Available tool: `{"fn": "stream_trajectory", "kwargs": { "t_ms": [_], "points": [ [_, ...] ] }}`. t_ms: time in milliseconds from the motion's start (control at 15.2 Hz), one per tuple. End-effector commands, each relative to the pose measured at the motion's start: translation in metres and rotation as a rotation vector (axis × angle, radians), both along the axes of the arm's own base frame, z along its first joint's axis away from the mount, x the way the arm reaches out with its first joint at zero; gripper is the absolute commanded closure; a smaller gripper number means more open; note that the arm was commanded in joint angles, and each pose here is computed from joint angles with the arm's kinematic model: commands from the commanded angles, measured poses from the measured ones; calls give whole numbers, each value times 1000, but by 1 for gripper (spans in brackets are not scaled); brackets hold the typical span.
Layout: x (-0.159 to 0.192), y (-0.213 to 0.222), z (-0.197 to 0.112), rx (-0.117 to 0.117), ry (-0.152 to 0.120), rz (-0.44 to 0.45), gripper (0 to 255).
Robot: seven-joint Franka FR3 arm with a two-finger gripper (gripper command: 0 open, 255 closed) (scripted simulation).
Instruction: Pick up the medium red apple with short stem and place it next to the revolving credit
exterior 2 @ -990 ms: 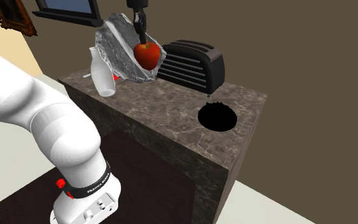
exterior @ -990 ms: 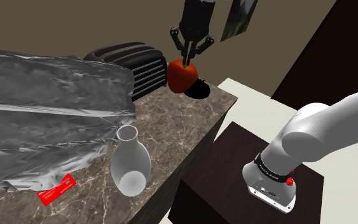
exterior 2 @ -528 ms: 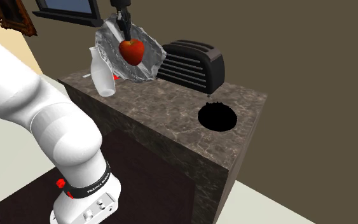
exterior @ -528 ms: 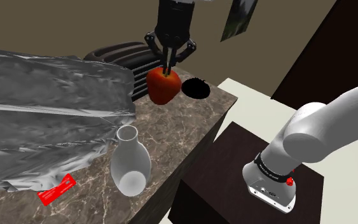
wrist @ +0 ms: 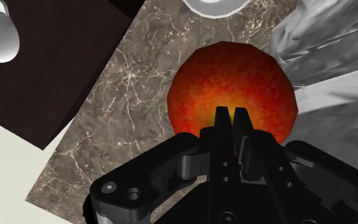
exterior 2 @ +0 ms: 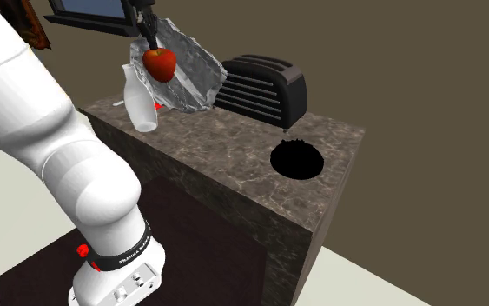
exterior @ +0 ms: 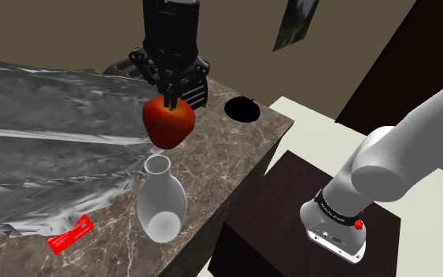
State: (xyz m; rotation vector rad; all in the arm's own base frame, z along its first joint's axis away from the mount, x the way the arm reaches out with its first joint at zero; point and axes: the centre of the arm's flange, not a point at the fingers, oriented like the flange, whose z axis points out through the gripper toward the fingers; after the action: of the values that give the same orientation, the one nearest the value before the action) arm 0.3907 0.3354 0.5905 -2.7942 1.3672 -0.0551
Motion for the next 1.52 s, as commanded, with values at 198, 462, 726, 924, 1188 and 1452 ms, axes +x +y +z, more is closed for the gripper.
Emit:
{"fn": "stream_trajectory", "kwargs": {
  "t_ms": [198, 462, 726, 924, 1188, 1452],
  "points": [
    [-8, 65, -2, 1, 0, -2, 255],
    [-11, 118, -1, 1, 0, -2, 255],
    [-15, 170, -1, 1, 0, -2, 255],
    [-18, 210, -1, 1, 0, -2, 255],
    [-18, 219, -17, 1, 0, -2, 255],
    [-18, 219, -38, 1, 0, -2, 255]
  ]
}}
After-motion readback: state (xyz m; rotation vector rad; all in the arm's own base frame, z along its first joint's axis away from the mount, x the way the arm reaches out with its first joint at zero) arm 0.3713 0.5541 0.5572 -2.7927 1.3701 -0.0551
